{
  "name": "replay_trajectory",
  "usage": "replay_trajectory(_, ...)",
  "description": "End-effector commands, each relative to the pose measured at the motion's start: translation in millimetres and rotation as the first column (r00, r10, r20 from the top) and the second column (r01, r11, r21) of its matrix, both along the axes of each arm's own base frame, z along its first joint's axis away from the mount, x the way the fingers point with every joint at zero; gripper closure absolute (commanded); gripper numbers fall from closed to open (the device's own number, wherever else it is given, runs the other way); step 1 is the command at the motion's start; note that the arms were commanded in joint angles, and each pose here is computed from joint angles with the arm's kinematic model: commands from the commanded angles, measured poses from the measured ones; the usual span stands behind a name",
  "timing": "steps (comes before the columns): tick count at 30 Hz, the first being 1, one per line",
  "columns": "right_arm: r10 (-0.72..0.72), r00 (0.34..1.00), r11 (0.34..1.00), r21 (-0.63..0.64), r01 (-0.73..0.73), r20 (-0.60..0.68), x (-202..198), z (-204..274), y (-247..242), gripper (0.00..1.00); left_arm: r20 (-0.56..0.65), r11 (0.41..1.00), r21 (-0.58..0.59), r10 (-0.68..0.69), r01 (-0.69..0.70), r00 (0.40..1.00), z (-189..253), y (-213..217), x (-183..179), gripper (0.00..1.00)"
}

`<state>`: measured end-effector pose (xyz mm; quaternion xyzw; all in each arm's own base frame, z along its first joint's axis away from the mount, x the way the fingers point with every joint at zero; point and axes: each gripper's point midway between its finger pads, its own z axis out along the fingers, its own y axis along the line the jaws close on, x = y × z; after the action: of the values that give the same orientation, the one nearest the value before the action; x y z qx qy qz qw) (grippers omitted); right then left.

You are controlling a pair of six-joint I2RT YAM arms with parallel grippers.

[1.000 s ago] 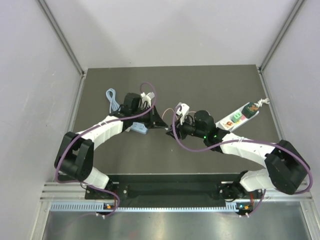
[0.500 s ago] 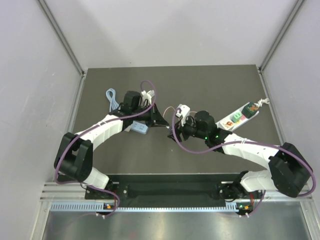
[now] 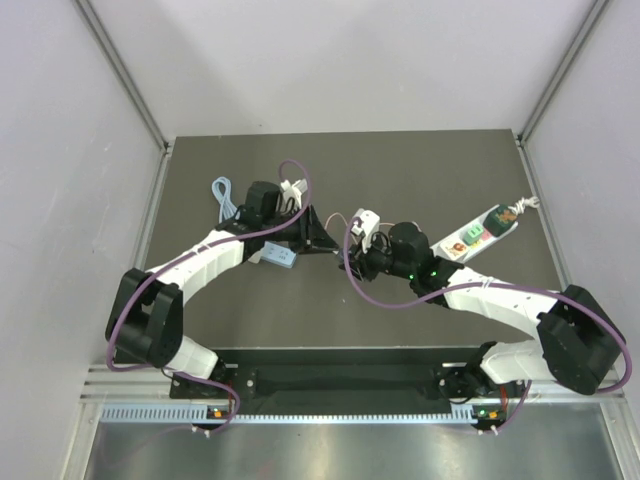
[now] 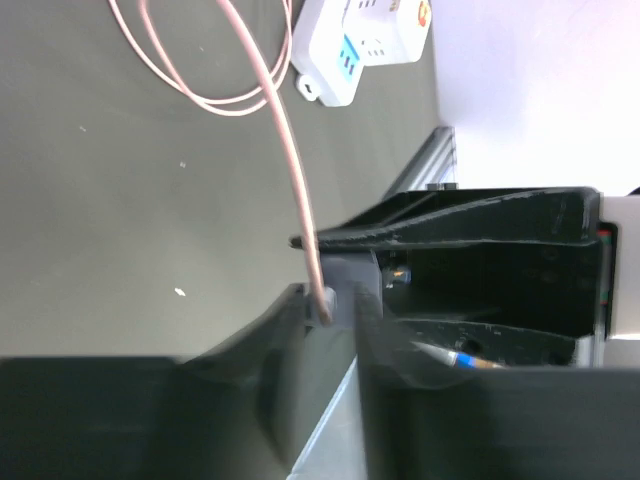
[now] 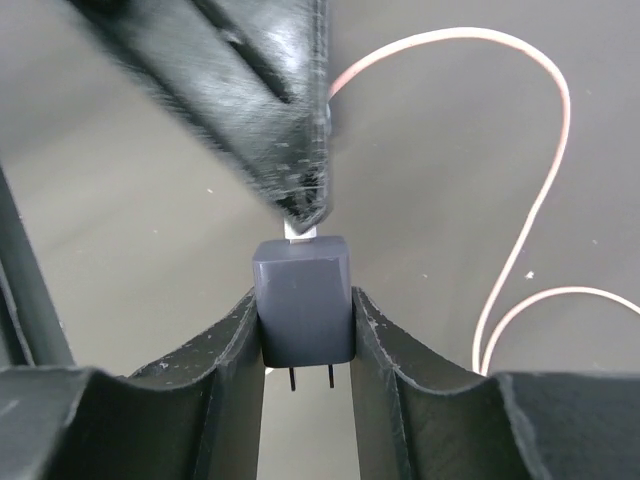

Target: Insert the plug

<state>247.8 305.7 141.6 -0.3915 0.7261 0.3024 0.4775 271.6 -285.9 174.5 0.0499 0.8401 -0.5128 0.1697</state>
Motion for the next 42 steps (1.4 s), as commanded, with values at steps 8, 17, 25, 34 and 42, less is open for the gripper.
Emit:
replay_trajectory(8, -0.003, 0.998, 0.998, 0.059, -0.001, 0.068, 5.1, 19.8, 6.9, 0.99, 0.123, 0.993, -0.04, -0.105, 0.111, 0.987, 39.8, -1.7, -17.9, 0.36)
replay_trajectory(17, 0.01, 0.997, 0.997, 0.071, -0.015, 0.07, 3.3, 24.0, 13.2, 1.0, 0.071, 0.991, -0.009, -0.134, 0.135, 0.988, 21.7, -13.4, -24.1, 0.39)
replay_trajectory(25, 0.022, 0.997, 0.997, 0.077, -0.027, 0.071, -0.4, 25.2, 17.7, 1.0, 0.046, 0.992, -0.002, -0.125, 0.125, 0.991, 11.3, -16.7, -18.1, 0.45)
replay_trajectory(34, 0.026, 0.998, 0.996, 0.078, -0.031, 0.064, -0.3, 22.4, 21.7, 1.0, 0.03, 0.992, 0.005, -0.125, 0.125, 0.992, 3.5, -17.6, -17.4, 0.58)
replay_trajectory(42, 0.005, 0.998, 0.997, 0.082, -0.009, 0.057, 2.1, 24.4, 20.6, 0.47, 0.054, 0.988, 0.023, -0.151, 0.15, 0.987, 3.8, -14.2, -21.2, 1.0)
